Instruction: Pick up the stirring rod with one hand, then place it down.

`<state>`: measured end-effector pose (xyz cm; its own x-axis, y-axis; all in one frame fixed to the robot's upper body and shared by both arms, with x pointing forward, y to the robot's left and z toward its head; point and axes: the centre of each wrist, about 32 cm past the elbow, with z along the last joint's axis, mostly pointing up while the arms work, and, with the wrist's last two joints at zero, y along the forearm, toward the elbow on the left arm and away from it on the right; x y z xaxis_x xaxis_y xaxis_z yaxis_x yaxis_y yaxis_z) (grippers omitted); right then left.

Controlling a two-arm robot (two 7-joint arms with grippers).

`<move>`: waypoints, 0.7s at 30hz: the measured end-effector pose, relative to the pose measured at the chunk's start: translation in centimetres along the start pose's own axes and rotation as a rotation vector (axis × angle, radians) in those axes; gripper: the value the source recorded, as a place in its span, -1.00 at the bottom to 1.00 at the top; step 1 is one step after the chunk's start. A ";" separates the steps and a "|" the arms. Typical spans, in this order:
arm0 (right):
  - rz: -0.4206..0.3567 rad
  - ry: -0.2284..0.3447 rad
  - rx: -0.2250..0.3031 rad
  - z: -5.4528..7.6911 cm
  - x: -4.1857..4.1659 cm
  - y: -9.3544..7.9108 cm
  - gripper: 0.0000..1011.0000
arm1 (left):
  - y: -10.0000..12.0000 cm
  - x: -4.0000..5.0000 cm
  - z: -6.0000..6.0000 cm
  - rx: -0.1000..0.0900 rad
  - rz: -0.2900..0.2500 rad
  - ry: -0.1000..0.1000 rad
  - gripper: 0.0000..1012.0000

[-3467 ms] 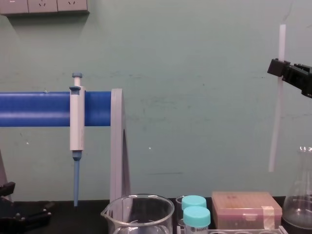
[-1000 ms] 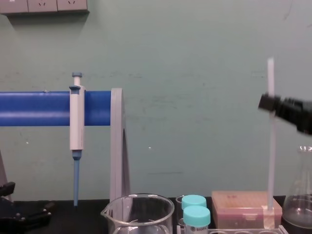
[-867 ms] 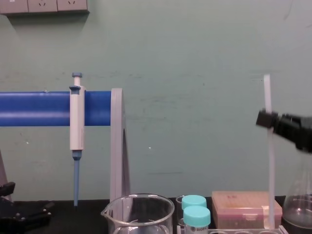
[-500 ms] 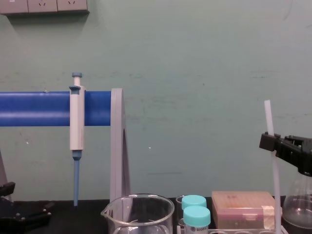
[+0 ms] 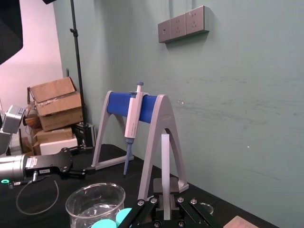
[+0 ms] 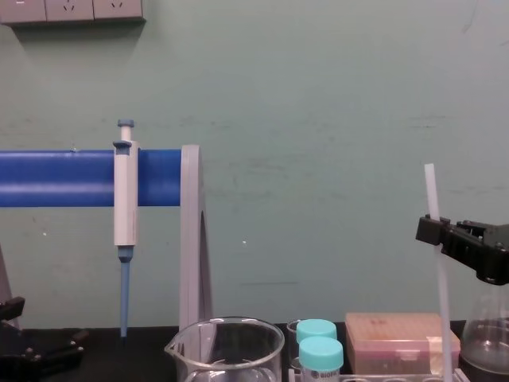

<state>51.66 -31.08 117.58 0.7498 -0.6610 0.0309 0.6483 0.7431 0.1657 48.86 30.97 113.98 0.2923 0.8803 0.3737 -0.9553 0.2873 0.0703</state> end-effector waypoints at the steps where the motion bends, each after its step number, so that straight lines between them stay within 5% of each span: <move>1: 0.000 0.000 0.000 0.0 0.00 0.0 -0.86 | 0.0 0.00 0.0 0.000 0.000 0.000 0.98; 21: -0.021 0.038 -0.022 -0.9 -0.58 -0.4 -0.86 | 0.0 0.00 0.0 0.000 0.000 0.000 0.98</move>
<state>51.07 -30.91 116.58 0.7404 -0.6720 -0.0099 0.6661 0.7318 0.1442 48.86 30.97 113.98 0.2923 0.8803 0.3737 -0.9553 0.2873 0.0703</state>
